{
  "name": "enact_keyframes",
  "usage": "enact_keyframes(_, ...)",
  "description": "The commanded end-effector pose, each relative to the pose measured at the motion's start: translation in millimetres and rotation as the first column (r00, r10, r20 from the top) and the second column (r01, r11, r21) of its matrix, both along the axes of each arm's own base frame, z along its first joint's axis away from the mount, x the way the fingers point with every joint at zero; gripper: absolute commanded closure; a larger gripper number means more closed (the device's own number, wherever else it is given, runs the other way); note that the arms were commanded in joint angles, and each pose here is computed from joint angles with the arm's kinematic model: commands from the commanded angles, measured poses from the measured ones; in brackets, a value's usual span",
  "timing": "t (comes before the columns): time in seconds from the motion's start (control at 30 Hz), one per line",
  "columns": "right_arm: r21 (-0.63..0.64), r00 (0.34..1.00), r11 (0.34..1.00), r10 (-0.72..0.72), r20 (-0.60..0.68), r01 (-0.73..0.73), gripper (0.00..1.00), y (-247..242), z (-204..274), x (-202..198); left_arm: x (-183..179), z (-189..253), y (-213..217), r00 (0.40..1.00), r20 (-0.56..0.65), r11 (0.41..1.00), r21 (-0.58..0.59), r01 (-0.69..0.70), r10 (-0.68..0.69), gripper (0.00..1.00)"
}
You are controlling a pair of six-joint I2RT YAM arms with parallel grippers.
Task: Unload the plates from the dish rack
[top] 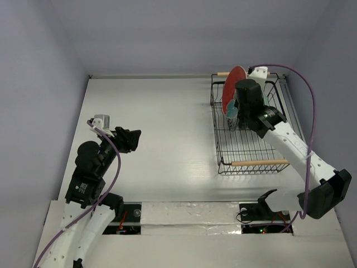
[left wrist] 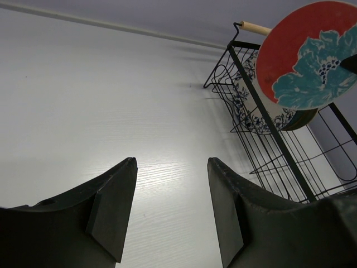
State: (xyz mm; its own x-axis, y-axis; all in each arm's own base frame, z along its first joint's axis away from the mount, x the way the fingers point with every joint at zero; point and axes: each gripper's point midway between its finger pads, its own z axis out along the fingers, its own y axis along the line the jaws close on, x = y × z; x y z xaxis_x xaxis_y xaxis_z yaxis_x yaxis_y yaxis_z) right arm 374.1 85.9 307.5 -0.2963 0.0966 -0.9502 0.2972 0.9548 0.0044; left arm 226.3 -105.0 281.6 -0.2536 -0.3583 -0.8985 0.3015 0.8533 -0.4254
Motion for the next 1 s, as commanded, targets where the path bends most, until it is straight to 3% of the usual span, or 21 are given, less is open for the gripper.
enact_keyframes(0.0,0.157,0.954,0.987,-0.085,0.286,0.041,1.00,-17,104,-9,1,10,-4,0.999,0.043,1.000,-0.005,0.020,-0.020,0.50)
enact_keyframes(0.1,0.213,0.938,0.976,-0.029,0.346,-0.048,1.00,-10,132,-23,1,9,-3,0.999,0.040,1.000,-0.006,0.017,-0.017,0.50)
enact_keyframes(0.17,0.269,0.916,0.939,0.099,0.388,-0.215,1.00,18,147,-29,1,10,-2,0.999,0.042,1.000,-0.004,0.009,-0.009,0.51)
enact_keyframes(0.2,0.272,0.911,0.934,0.112,0.396,-0.232,1.00,23,149,-30,1,11,-1,0.999,0.045,1.000,-0.005,0.006,-0.006,0.51)
enact_keyframes(0.4,0.344,0.842,0.794,0.353,0.408,-0.500,1.00,121,141,-22,0,14,4,0.998,0.058,1.000,-0.014,-0.025,0.025,0.51)
enact_keyframes(0.47,0.374,0.796,0.718,0.428,0.427,-0.587,1.00,158,143,-25,-1,16,6,0.997,0.064,0.999,-0.015,-0.032,0.033,0.51)
enact_keyframes(0.67,0.442,0.728,0.579,0.571,0.380,-0.685,1.00,261,104,-13,-4,21,17,0.992,0.082,0.996,-0.026,-0.090,0.092,0.52)
enact_keyframes(0.97,0.546,0.685,0.481,0.680,0.262,-0.686,1.00,347,7,9,-3,22,22,0.990,0.082,0.993,-0.030,-0.115,0.117,0.52)
